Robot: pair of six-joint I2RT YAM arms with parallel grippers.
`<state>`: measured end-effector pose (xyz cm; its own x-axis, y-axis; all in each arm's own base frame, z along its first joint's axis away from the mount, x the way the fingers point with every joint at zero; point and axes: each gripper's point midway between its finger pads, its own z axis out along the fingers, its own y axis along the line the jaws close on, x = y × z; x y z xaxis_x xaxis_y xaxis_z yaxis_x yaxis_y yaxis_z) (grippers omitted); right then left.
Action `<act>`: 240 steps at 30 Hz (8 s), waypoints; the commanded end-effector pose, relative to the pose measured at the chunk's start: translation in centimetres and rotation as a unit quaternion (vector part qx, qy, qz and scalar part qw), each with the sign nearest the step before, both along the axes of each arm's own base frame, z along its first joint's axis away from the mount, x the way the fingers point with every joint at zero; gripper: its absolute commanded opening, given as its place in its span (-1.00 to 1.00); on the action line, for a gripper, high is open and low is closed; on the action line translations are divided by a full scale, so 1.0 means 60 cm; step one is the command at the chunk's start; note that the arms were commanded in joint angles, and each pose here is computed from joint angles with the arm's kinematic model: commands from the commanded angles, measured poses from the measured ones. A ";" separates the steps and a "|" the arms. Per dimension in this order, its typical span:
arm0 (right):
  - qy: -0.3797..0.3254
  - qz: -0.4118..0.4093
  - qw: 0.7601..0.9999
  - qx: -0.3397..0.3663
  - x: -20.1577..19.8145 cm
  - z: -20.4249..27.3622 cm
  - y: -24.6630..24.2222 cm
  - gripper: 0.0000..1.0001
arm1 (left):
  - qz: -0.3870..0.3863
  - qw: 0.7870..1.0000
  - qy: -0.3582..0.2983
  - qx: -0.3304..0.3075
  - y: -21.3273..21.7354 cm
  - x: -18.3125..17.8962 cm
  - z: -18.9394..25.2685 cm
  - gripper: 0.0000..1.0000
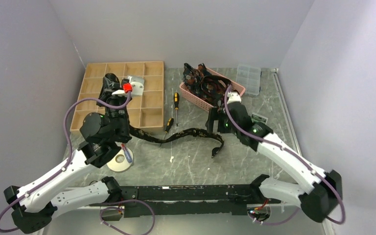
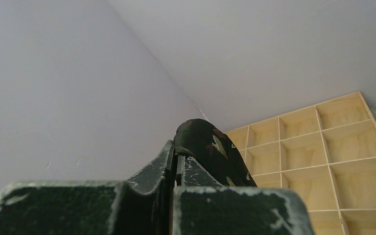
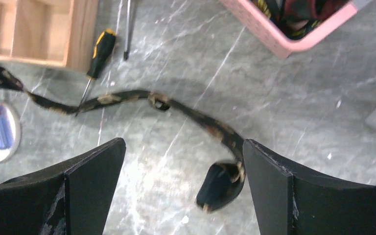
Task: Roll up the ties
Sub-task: Flatten out the tie at the center of the board.
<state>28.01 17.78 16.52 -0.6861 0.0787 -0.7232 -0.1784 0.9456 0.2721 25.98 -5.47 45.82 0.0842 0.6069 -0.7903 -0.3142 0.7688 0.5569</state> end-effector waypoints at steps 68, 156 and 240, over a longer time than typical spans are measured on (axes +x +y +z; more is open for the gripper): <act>0.288 0.413 0.857 -0.112 -0.274 -0.013 0.111 -1.00 | -0.288 0.957 0.022 -0.016 -0.076 -0.065 0.061 -0.94; -0.295 0.249 0.879 0.278 -0.088 0.261 0.470 0.97 | -0.112 0.961 0.132 -0.217 0.024 -0.049 -0.088 -0.94; -0.393 0.218 0.890 0.071 -0.103 0.252 0.286 -1.00 | -0.038 0.508 0.120 -0.852 -0.101 -0.066 -0.522 0.87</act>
<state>22.31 35.18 30.03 0.0196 0.0030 -0.9998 -0.6930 0.7208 -0.0114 20.09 -10.52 14.26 -0.2645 -0.9017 -0.3419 -0.3031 0.4143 -0.8582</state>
